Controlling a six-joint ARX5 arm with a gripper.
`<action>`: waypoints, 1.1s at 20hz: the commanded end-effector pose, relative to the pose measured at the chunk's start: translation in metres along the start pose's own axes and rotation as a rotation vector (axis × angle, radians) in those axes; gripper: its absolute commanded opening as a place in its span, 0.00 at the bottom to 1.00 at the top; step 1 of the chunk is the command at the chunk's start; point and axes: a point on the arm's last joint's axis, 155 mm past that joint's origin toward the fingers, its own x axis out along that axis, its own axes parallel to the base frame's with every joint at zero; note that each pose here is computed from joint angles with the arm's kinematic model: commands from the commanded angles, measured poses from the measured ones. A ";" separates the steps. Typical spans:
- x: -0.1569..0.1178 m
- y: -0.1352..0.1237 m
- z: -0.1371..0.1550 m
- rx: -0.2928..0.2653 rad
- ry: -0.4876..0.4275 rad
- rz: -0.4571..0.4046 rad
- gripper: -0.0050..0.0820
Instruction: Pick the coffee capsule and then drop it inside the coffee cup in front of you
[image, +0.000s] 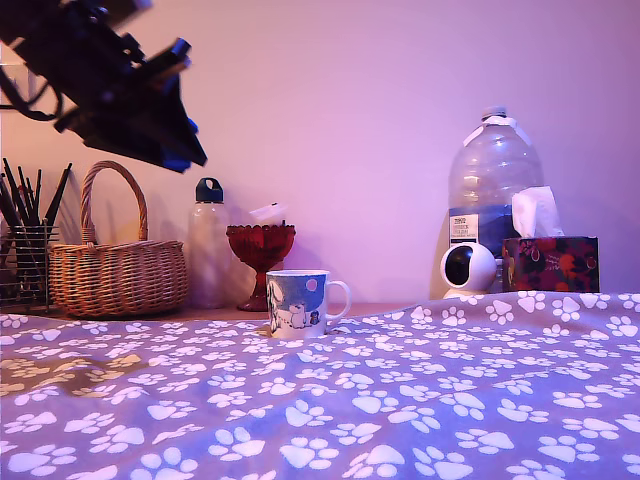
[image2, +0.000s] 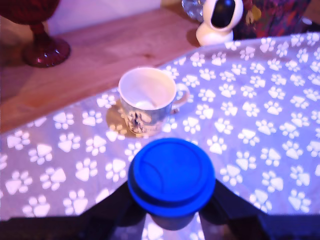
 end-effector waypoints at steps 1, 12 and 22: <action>0.013 -0.002 -0.004 0.006 0.027 -0.003 0.24; 0.043 0.002 0.034 0.030 0.073 -0.008 0.24; 0.058 0.007 0.080 0.067 0.057 -0.003 0.24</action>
